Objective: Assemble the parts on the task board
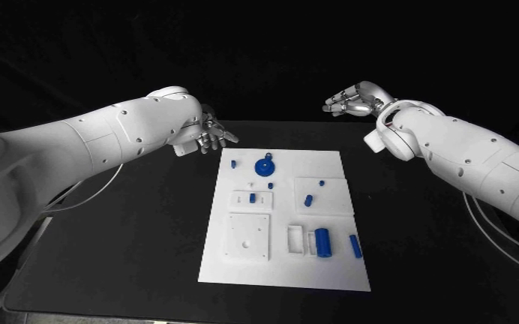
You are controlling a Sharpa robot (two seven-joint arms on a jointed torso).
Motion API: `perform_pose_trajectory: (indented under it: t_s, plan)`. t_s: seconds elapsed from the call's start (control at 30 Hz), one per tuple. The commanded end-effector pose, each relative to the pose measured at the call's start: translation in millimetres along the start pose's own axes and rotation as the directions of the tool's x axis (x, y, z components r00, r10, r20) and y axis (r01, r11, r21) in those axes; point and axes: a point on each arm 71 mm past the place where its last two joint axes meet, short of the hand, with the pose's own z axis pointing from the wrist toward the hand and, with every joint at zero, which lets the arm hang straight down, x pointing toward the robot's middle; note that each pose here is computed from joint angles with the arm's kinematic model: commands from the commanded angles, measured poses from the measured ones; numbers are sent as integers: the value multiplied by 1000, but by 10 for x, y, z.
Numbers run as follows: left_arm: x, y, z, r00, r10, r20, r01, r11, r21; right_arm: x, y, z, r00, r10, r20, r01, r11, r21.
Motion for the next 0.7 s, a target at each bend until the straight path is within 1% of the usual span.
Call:
perform_pose_trajectory:
  t_s: [0.03, 0.17, 0.3, 0.5, 0.7]
  plan:
    - [61, -14, 46, 996, 81, -40, -81, 996, 25, -19, 20, -10, 999, 28, 17, -28, 999, -15]
    - [96, -4, 96, 992, 119, -38, -118, 993, 13, -30, 28, -25, 1000, 25, 16, -24, 1000, -17]
    - [134, 3, 132, 989, 137, -49, -136, 991, 9, -39, 35, -33, 1000, 17, 17, -17, 1000, -20]
    - [191, 5, 163, 985, 153, -78, -153, 988, 9, -43, 54, -40, 1000, 15, 18, -14, 1000, -25]
    - [221, 17, 183, 985, 153, -84, -153, 988, 7, -46, 66, -44, 1000, 15, 20, -14, 999, -29]
